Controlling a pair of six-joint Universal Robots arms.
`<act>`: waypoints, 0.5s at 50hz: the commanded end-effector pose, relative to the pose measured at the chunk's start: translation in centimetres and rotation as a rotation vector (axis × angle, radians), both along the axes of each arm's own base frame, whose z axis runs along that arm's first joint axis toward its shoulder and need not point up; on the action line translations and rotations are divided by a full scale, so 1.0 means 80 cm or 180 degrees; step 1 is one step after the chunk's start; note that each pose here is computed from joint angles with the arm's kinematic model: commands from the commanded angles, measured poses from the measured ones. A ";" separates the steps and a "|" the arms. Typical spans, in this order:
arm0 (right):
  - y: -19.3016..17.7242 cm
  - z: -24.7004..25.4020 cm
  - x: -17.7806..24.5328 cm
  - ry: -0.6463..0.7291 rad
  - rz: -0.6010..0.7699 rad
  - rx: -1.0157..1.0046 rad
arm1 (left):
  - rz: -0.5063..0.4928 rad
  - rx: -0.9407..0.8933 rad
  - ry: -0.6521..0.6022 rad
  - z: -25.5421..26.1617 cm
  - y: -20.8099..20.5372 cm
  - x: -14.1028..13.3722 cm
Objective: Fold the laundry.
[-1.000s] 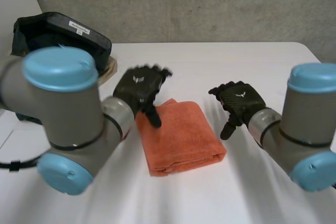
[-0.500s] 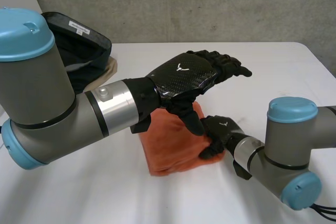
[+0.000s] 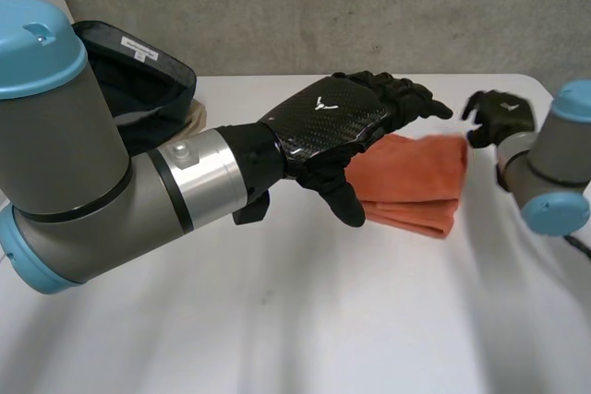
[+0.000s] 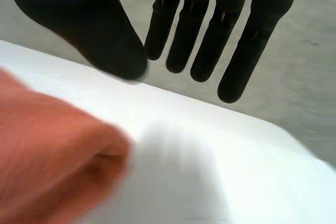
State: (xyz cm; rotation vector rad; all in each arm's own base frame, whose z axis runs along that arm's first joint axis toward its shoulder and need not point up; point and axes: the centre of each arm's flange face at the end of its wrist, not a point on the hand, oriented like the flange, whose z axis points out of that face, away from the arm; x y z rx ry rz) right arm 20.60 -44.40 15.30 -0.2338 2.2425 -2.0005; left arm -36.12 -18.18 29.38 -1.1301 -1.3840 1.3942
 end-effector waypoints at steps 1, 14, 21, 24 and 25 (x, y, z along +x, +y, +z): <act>-0.107 -0.015 -0.122 0.0068 -0.0887 -0.0199 | -0.0072 -0.0033 0.0024 0.004 0.010 -0.006; -0.109 -0.026 -0.127 0.0039 -0.0375 0.0174 | 0.0059 -0.0008 0.0000 0.000 0.012 -0.010; -0.084 -0.009 -0.100 -0.0014 0.0503 0.0437 | 0.0055 0.0015 -0.0018 -0.003 0.014 -0.009; -0.076 -0.002 -0.092 0.0066 0.0848 0.0397 | 0.0050 0.0014 -0.0023 -0.004 0.015 -0.009; -0.073 -0.004 -0.090 0.0072 0.0986 0.0416 | 0.0050 0.0022 -0.0024 -0.004 0.015 -0.009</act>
